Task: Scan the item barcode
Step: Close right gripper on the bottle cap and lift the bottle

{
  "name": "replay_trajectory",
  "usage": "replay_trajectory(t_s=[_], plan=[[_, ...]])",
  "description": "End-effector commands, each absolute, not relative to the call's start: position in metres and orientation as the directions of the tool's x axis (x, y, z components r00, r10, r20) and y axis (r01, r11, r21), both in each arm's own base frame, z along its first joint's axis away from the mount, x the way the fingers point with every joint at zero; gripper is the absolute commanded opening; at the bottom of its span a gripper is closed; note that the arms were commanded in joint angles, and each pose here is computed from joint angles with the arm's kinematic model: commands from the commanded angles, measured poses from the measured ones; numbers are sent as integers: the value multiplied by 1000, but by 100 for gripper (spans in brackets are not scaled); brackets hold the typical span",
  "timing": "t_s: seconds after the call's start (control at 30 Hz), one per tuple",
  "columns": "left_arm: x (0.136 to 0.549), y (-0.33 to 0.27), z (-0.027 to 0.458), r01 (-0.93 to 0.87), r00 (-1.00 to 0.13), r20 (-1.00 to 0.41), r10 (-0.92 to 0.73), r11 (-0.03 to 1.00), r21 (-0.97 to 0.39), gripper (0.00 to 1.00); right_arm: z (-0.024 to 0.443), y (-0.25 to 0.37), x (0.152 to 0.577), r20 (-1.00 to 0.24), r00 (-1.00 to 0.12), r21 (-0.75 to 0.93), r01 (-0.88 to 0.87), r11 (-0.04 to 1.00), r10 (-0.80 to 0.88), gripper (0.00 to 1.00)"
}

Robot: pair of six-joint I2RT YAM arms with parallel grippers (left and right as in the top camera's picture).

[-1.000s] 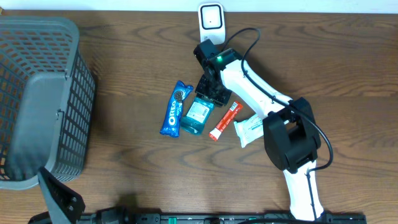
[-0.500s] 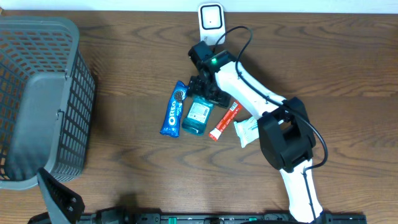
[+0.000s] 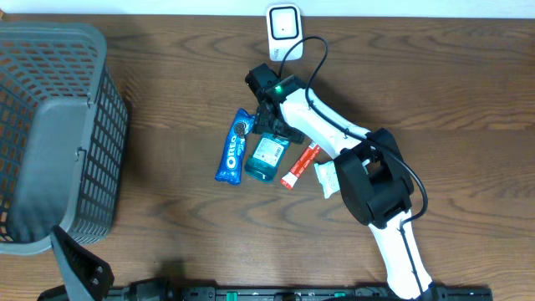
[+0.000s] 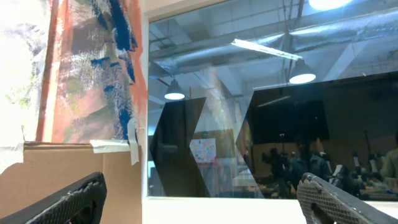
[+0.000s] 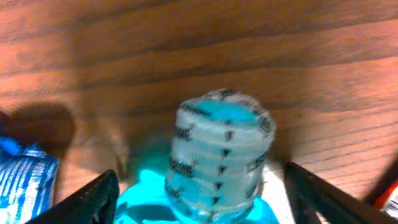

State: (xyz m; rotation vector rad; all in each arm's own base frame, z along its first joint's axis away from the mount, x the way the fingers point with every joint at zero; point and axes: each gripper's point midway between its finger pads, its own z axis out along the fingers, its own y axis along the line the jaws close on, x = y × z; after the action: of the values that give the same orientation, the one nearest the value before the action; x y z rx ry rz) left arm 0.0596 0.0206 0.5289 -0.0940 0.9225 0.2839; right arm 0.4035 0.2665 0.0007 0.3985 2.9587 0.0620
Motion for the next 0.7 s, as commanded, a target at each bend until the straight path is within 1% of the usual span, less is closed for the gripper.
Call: replay_trajectory(t_s=[0.0,0.07,0.2,0.33,0.43,0.47,0.5,0.57,0.67], plan=[[58,17,529,-285,568,-788,237,955,81,98,-31,260,396,-108,-955,9,276,961,275,73],[58,17,529,-294,564,-786,252,951,94,98,-31,262,395,-98,-957,16,274,962,274,66],[55,17,532,-296,578,-775,254,951,91,98,-30,269,388,-48,-961,48,271,961,273,57],[28,12,562,-309,694,-665,275,949,70,98,-23,274,392,-49,-973,73,221,973,224,56],[20,11,568,-311,715,-641,278,948,65,98,-14,277,397,-63,-983,80,166,983,172,54],[21,11,566,-310,709,-648,277,948,66,98,-12,277,396,-60,-983,76,167,983,171,56],[24,11,564,-310,699,-659,276,948,69,98,-9,276,395,-53,-984,71,169,983,173,64],[31,13,557,-307,673,-688,272,949,74,98,-6,274,390,-27,-981,60,188,980,190,75],[33,13,553,-306,661,-700,270,949,76,98,-6,274,383,3,-980,54,200,978,200,79]])
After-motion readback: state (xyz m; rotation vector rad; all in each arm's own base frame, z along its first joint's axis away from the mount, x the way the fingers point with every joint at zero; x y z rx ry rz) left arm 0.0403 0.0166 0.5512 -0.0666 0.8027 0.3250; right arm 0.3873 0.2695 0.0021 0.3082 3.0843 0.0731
